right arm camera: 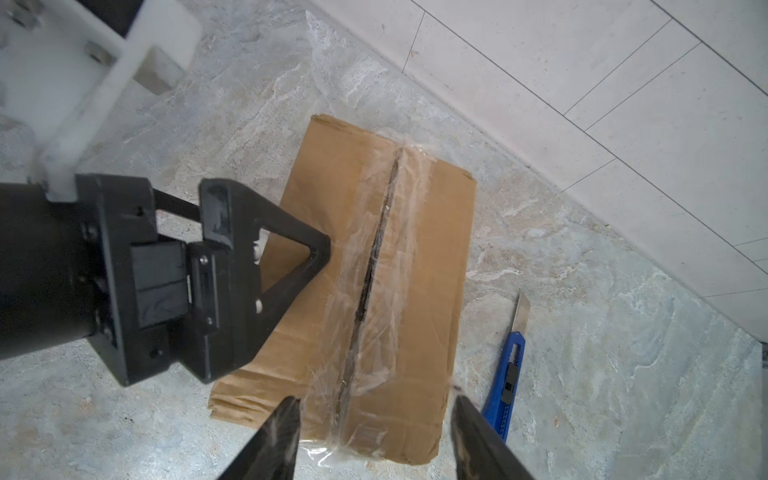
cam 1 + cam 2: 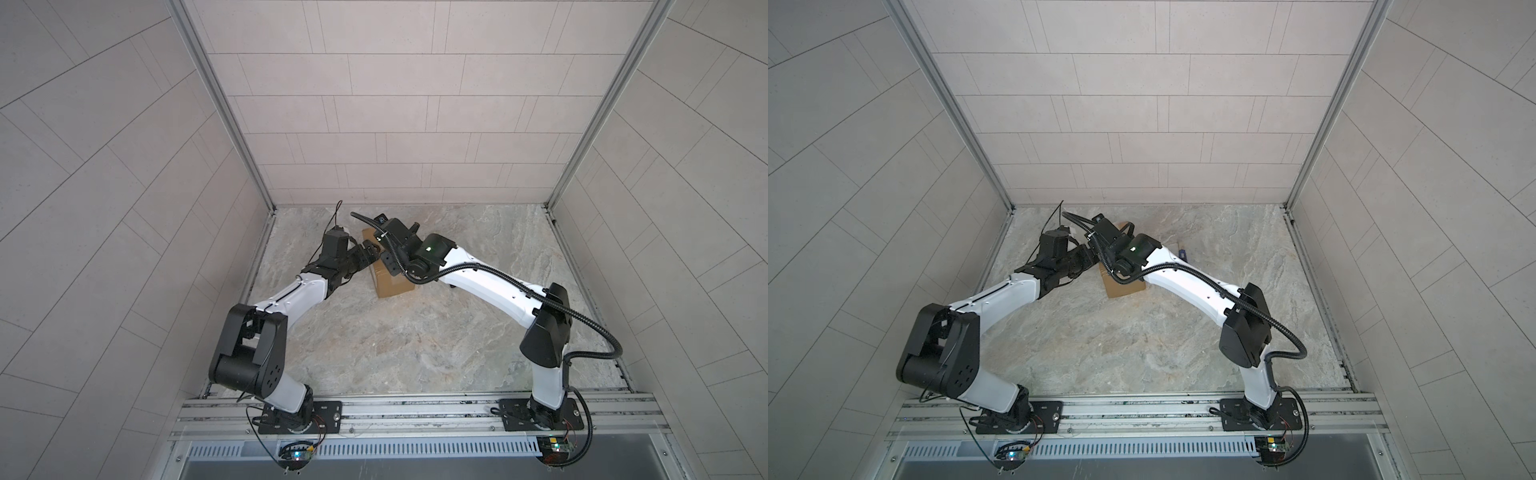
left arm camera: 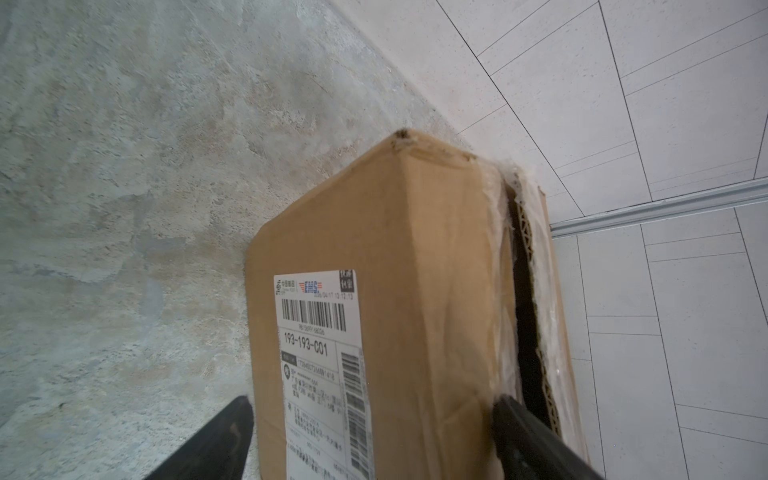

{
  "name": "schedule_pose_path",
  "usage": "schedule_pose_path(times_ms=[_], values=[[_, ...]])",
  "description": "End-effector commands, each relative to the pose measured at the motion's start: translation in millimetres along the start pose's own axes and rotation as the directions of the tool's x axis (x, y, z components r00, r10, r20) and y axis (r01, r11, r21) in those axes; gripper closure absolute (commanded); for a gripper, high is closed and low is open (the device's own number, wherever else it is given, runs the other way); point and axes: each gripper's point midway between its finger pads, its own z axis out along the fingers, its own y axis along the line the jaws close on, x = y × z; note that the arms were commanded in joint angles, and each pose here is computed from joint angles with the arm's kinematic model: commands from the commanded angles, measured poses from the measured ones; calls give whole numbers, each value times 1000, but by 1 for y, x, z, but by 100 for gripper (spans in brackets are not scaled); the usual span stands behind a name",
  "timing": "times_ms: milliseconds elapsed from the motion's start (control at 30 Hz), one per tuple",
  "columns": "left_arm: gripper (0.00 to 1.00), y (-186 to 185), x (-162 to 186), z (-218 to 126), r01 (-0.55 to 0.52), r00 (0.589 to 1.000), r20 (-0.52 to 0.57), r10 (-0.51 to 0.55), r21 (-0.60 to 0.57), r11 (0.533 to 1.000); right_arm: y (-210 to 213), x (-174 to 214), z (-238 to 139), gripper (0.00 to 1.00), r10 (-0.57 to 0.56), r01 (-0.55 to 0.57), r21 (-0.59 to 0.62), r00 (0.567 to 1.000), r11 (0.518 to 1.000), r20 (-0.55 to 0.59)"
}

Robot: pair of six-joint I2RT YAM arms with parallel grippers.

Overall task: Unpack the express box
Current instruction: 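Grip the top flap edge and fold it open with the right gripper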

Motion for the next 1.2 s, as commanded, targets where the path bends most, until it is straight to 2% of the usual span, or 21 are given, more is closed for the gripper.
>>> schedule_pose_path(times_ms=[0, 100, 300, 600, 700, 867, 900, 1000, 1167], values=[[8, 9, 5, -3, -12, 1000, -15, 12, -47, 999, -4, 10, 3, 40, -62, 65, 66, 997, 996, -52], [8, 9, 7, -2, -13, 1000, -19, 13, -46, 999, 1, 13, 7, 40, -105, 111, 104, 992, 988, -67], [8, 13, 10, 1, -9, 1000, -28, 7, -52, 999, -13, 17, 17, 40, -180, 203, 282, 978, 938, -106], [8, 18, 14, 2, -8, 999, -35, 6, -61, 998, -19, 23, 33, 43, -213, 250, 365, 967, 897, -139], [8, 21, 16, 3, -4, 999, -40, 1, -69, 998, -20, 22, 35, 53, -194, 230, 371, 972, 899, -134], [8, 24, 19, 4, -1, 999, -46, -2, -75, 997, -27, 17, 31, 86, -158, 188, 367, 981, 911, -112], [8, 24, 19, 4, -2, 999, -46, -2, -75, 997, -28, 16, 29, 90, -143, 171, 357, 984, 918, -103], [8, 23, 19, 4, -3, 999, -47, -1, -75, 997, -32, 10, 23, 98, -108, 125, 338, 992, 933, -69], [8, 24, 19, 4, -2, 999, -48, -2, -78, 997, -44, 2, 14, 100, -36, 40, 310, 999, 950, -18]])
